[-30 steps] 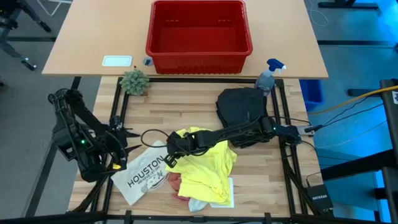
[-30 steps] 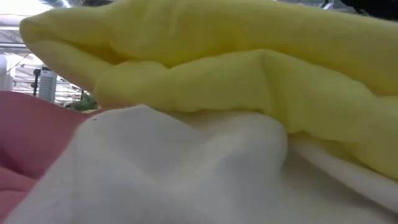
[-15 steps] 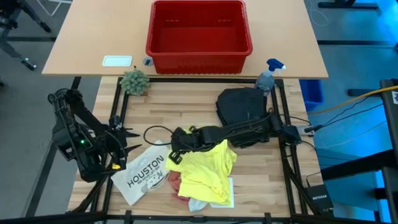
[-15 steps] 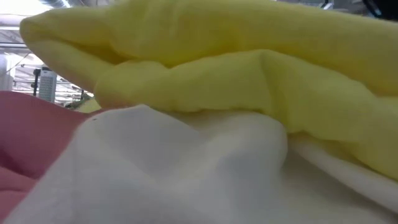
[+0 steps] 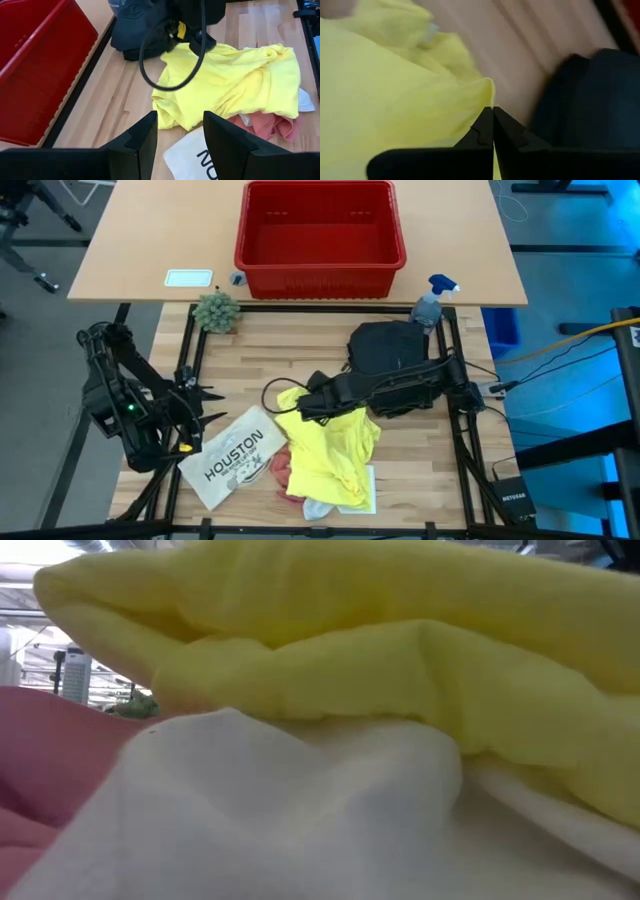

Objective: Fold laundry
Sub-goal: Fold the yellow shirt

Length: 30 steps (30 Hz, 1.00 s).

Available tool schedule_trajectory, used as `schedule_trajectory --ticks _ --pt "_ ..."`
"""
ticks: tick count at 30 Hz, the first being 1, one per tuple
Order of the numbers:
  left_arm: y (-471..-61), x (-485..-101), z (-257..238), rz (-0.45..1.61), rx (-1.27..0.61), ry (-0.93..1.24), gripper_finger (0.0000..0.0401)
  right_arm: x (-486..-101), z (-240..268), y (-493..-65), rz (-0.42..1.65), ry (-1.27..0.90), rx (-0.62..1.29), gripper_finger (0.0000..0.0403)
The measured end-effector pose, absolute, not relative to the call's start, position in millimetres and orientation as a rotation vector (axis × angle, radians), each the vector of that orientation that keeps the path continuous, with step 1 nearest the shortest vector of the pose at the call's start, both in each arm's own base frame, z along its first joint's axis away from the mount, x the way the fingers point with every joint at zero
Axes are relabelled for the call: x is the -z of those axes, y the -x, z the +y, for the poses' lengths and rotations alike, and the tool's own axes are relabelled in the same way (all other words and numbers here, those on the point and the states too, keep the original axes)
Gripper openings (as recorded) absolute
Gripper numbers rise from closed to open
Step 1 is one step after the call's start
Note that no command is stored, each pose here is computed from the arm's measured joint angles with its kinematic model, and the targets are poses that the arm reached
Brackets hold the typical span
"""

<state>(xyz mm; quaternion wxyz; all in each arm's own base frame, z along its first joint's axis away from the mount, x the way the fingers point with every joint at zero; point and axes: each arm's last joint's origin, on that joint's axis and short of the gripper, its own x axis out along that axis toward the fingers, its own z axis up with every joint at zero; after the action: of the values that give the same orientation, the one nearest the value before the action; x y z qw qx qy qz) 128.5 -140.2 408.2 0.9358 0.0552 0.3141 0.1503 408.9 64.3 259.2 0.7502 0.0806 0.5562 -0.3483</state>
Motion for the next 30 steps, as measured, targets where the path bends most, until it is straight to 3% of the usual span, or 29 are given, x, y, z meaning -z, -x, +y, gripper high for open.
schedule_trajectory --ticks 7,19,24,30 --pt "-128 -409 -139 0.640 -0.306 -0.108 0.0147 -258 54 -388 1.321 -0.130 0.951 0.0000" --pt "-118 -400 -133 0.641 -0.309 -0.061 0.0147 -199 60 -344 1.488 -0.239 1.074 0.0000" --pt "-115 -396 -132 0.645 -0.308 -0.063 0.0147 -197 69 -329 1.319 -0.395 0.994 0.0001" --pt "-114 -391 -130 0.647 -0.320 -0.051 0.0147 -232 70 -321 1.056 -0.528 1.038 0.0025"
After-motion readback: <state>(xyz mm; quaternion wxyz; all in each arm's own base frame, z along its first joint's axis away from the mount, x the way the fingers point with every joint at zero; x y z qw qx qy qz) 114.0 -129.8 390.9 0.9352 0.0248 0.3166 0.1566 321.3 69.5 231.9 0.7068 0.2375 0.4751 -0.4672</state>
